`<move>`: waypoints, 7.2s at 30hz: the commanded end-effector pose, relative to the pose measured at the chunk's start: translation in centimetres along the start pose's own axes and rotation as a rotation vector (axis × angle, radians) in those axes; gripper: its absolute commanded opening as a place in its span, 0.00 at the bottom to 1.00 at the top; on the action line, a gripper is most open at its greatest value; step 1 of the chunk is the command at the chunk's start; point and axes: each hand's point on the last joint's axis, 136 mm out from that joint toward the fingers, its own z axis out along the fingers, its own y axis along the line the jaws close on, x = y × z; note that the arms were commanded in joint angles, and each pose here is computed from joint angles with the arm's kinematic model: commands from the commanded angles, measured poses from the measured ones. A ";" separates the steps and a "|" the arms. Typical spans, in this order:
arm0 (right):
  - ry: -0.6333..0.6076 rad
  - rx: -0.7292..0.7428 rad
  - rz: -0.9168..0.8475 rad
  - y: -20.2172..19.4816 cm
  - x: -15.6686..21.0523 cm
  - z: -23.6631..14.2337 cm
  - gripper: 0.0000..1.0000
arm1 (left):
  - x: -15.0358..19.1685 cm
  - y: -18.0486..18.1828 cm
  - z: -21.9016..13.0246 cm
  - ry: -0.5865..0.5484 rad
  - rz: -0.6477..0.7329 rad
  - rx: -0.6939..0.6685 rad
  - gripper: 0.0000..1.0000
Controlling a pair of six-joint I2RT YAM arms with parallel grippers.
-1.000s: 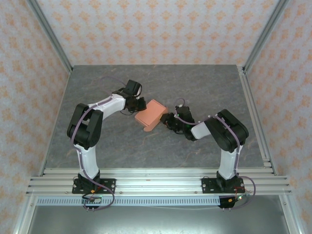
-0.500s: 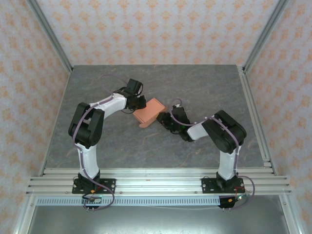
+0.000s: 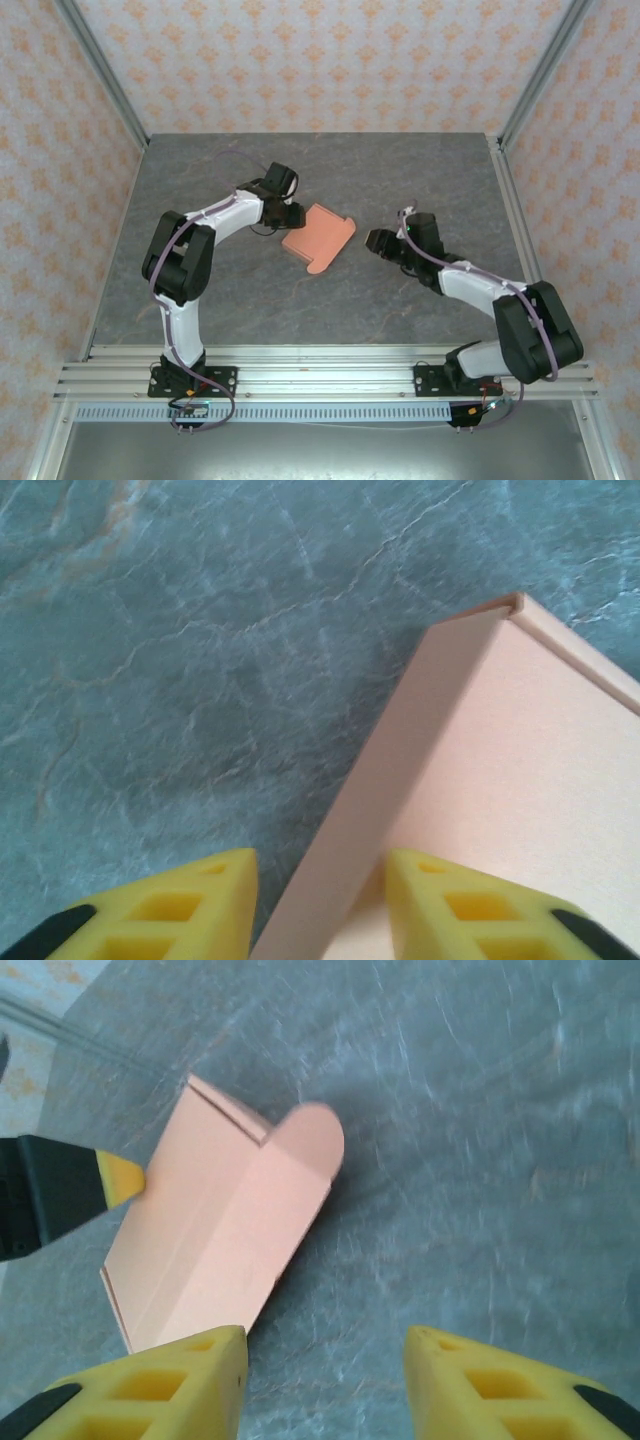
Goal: Fold the paper box
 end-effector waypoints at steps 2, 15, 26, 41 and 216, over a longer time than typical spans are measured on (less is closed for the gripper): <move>0.096 -0.126 -0.271 2.5 -1.3 0.2 0.45 | 1.3 0.6 -3.1 0.000 0.033 -0.027 0.60; 0.269 -0.269 -0.425 4.1 -2.5 6.0 0.60 | 4.7 1.1 -8.0 -0.106 -0.021 -0.101 0.75; 0.363 -0.241 -0.459 3.6 -2.6 10.3 0.60 | 11.2 -6.9 -4.3 -0.115 -0.067 0.017 0.76; 0.403 -0.239 -0.433 3.4 1.0 10.2 0.56 | 6.3 -3.0 -9.3 -0.308 0.042 -0.296 0.93; 0.363 -0.001 -0.002 2.4 10.2 1.3 0.33 | 3.9 -2.0 2.4 0.093 -0.091 -0.041 0.32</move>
